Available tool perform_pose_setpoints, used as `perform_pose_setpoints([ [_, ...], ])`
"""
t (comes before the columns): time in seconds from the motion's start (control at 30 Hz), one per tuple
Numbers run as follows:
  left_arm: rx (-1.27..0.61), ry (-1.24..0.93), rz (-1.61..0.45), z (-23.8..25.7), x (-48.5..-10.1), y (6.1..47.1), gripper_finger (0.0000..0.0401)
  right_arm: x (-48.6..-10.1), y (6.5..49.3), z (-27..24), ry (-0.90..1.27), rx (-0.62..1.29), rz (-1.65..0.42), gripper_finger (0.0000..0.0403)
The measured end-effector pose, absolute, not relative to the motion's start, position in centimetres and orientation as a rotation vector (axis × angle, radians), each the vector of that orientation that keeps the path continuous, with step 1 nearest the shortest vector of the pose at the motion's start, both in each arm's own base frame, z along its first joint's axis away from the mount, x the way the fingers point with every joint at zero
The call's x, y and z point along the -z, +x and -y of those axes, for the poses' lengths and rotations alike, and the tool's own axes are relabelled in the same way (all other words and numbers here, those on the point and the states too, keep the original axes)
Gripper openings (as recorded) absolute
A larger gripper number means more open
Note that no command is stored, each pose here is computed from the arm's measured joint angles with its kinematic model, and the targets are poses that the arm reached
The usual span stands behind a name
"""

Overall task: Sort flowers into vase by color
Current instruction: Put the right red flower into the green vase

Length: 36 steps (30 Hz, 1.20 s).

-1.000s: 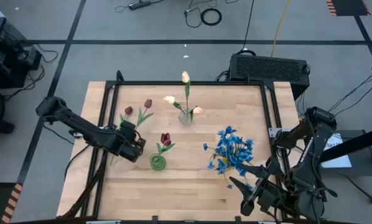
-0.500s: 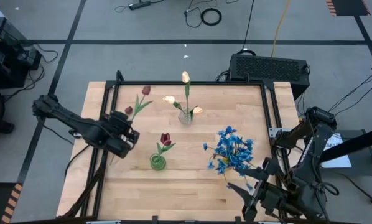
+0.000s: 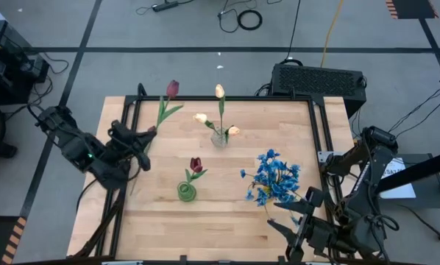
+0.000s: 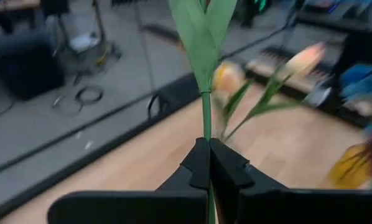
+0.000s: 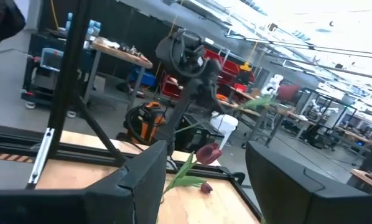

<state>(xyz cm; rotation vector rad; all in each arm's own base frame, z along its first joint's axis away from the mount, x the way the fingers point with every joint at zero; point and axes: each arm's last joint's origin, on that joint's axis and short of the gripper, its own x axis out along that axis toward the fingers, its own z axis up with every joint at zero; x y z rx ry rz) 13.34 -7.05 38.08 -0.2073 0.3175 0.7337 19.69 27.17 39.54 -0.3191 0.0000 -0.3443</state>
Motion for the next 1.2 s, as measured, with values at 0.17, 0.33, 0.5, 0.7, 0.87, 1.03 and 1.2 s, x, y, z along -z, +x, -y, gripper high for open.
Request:
perform_pose_setpoints([
  [0.17, -0.665, -0.147, -0.159, 8.7, -40.0, 13.2, 0.0003, -39.1, 19.7, -27.3, -0.317, 0.335, -0.01, 0.021],
  [0.33, -0.641, -0.083, -0.029, 10.8, -40.6, 12.7, 0.0003, -39.1, 19.7, -27.3, -0.316, 0.337, -0.01, 0.021],
  [0.5, -0.595, -0.067, 0.019, 13.0, -39.8, 12.3, 0.0003, -39.1, 19.7, -27.3, -0.317, 0.337, -0.011, 0.021],
  [0.7, -0.588, -0.067, 0.021, 15.7, -37.9, 13.9, 0.0003, -38.9, 19.7, -27.3, -0.341, 0.335, -0.02, 0.021],
  [0.87, -0.612, -0.099, 0.032, 17.1, -37.4, 15.6, 0.0003, -38.9, 19.8, -27.3, -0.344, 0.336, -0.021, 0.021],
  [1.03, -0.6, -0.126, 0.028, 17.7, -39.9, 16.0, 0.0003, -38.9, 19.8, -27.3, -0.369, 0.337, -0.025, 0.021],
  [1.2, -0.496, -0.128, 0.009, 17.9, -44.2, 16.3, 0.0003, -38.9, 19.8, -27.3, -0.397, 0.336, -0.03, 0.021],
])
